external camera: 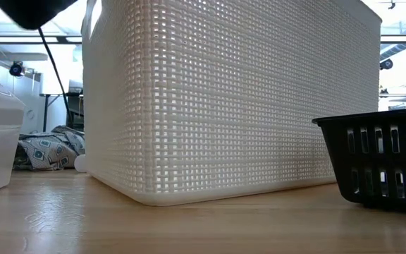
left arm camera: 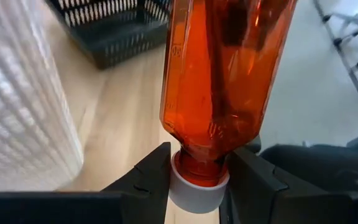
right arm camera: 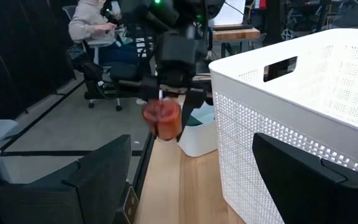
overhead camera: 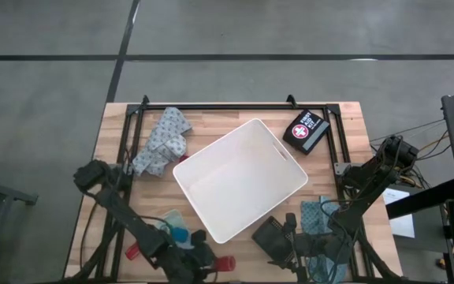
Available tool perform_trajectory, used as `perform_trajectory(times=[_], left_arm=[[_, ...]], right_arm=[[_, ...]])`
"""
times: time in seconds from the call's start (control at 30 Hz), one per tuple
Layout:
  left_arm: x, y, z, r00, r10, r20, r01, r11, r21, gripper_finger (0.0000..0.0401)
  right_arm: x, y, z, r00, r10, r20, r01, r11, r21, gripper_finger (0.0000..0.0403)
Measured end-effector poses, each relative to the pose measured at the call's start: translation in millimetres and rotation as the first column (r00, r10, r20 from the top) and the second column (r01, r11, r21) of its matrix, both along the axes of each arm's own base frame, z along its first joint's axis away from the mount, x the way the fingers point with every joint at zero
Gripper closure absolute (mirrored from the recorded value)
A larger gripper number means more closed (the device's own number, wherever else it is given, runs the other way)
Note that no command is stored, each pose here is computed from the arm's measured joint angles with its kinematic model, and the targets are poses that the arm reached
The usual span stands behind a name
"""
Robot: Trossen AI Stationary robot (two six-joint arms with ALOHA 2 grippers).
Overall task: Pick & place medical supplies in basket/bin
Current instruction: Put the middle orange bottle into the black basket
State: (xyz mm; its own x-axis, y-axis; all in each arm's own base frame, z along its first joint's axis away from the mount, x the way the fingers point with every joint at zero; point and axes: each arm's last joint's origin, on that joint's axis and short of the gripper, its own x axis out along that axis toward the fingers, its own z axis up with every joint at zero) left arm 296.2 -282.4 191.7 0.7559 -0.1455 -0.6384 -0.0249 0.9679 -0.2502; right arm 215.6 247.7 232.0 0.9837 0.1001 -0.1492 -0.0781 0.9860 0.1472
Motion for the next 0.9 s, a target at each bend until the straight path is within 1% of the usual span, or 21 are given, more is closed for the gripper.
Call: perform_trajectory(times=[0.07,0.17,0.27,0.33,0.43,0.53,0.6,0.73,0.9], left_arm=[[6.4,-0.3,-3.0,0.998,-0.002,-0.056,0.001,1.0,-0.024,0.0263],[16.0,-0.4,-13.1,0.991,-0.001,-0.131,-0.003,0.999,-0.032,0.0263],[24.4,-5.8,-15.7,0.988,0.001,-0.157,-0.003,1.0,-0.015,0.0263],[30.8,-12.4,-12.5,0.987,-0.002,-0.159,0.001,1.0,-0.011,0.0263],[39.4,-19.8,-11.8,0.982,-0.009,-0.188,0.015,0.999,0.032,0.0263],[47.2,-23.6,-10.1,0.976,0.004,-0.217,0.009,0.998,0.06,0.0263],[51.0,-23.8,-10.3,0.973,0.027,-0.227,-0.015,0.998,0.057,0.0263],[55.4,-24.4,-14.3,0.975,0.106,-0.194,-0.101,0.994,0.037,0.0263],[56.2,-29.2,-12.4,0.985,0.125,-0.122,-0.121,0.992,0.047,0.0263]], right_arm=[[0.0,0.0,0.0,1.0,0.0,0.0,0.0,1.0,0.0,0.0074],[0.0,0.0,0.0,1.0,0.0,-0.001,0.0,1.0,-0.001,0.0074],[0.0,0.0,-0.1,1.0,0.0,-0.001,0.0,1.0,-0.002,0.0074],[0.1,-0.1,-0.1,1.0,0.0,-0.002,0.0,1.0,-0.002,0.0074],[0.0,0.0,-0.2,1.0,0.0,-0.002,0.0,1.0,-0.002,0.0074],[0.0,0.0,-0.2,1.0,0.0,-0.002,0.0,1.0,-0.003,0.0074],[0.0,-0.1,-0.4,1.0,0.0,-0.004,0.0,1.0,-0.005,0.0074],[0.0,-0.1,-0.4,1.0,0.0,-0.004,0.0,1.0,-0.005,0.0074],[0.0,-0.1,-0.3,1.0,0.0,-0.002,0.0,1.0,-0.002,0.0074]])
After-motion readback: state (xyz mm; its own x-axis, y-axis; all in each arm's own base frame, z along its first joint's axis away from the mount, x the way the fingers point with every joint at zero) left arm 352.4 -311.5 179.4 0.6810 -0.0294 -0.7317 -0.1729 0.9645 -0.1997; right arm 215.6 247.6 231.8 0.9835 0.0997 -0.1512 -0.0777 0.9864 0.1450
